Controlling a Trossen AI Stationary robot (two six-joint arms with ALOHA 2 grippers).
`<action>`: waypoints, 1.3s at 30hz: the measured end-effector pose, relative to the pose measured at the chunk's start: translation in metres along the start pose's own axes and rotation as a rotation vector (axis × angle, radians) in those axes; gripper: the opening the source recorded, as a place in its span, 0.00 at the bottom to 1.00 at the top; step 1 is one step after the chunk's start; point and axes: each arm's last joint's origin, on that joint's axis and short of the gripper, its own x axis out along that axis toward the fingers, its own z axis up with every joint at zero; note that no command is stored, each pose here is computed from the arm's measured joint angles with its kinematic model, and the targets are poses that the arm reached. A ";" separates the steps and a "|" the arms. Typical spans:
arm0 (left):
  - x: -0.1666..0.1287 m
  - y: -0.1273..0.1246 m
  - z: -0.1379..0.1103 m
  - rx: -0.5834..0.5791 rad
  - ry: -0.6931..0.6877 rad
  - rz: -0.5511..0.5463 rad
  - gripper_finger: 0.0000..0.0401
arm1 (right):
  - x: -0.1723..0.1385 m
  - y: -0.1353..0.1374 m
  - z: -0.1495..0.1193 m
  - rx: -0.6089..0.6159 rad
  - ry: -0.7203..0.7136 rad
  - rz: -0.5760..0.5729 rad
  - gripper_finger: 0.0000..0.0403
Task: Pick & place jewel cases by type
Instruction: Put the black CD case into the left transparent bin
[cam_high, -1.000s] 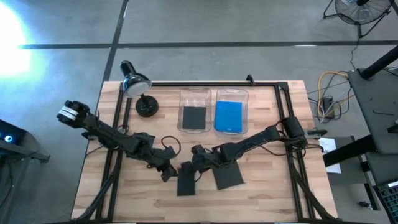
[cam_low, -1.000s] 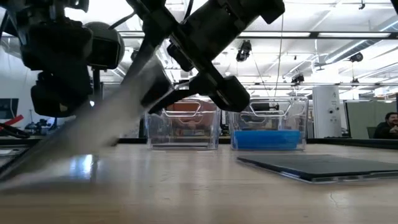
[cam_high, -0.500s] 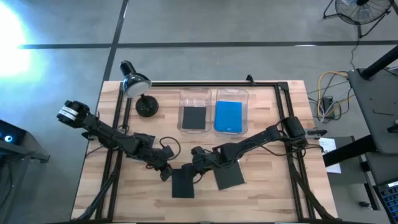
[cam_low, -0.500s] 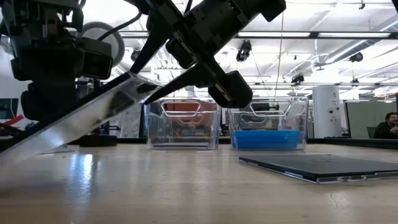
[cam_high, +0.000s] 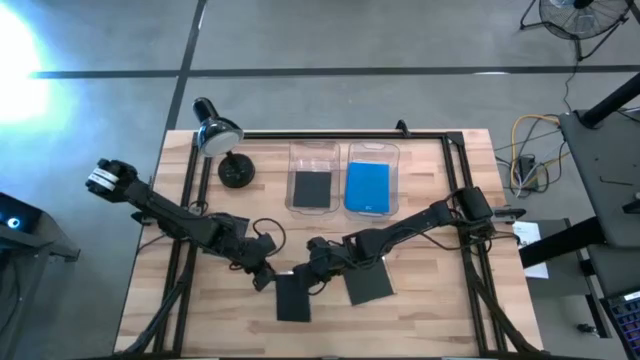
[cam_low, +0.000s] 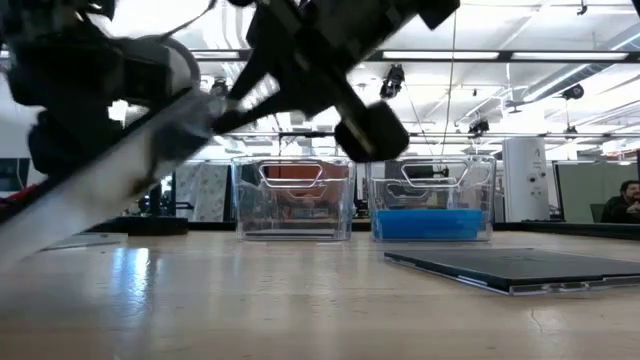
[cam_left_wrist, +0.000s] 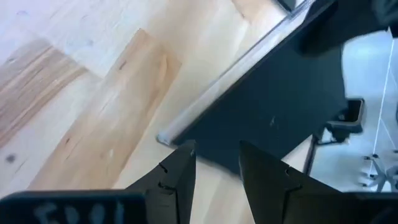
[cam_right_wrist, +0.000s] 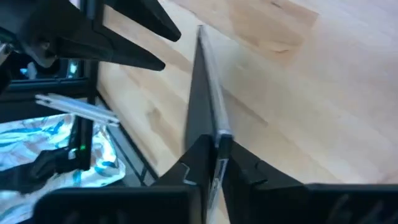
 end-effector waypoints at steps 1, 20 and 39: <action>-0.005 0.000 -0.002 0.003 0.009 0.008 0.26 | -0.004 0.003 0.000 -0.002 -0.002 0.011 0.03; -0.095 -0.005 -0.011 -0.060 -0.327 -0.070 0.26 | -0.182 0.005 0.159 -0.130 -0.479 -0.055 0.03; -0.101 0.050 -0.035 -0.157 -0.114 0.443 0.26 | -0.139 -0.055 0.230 -0.011 -0.264 -0.072 0.21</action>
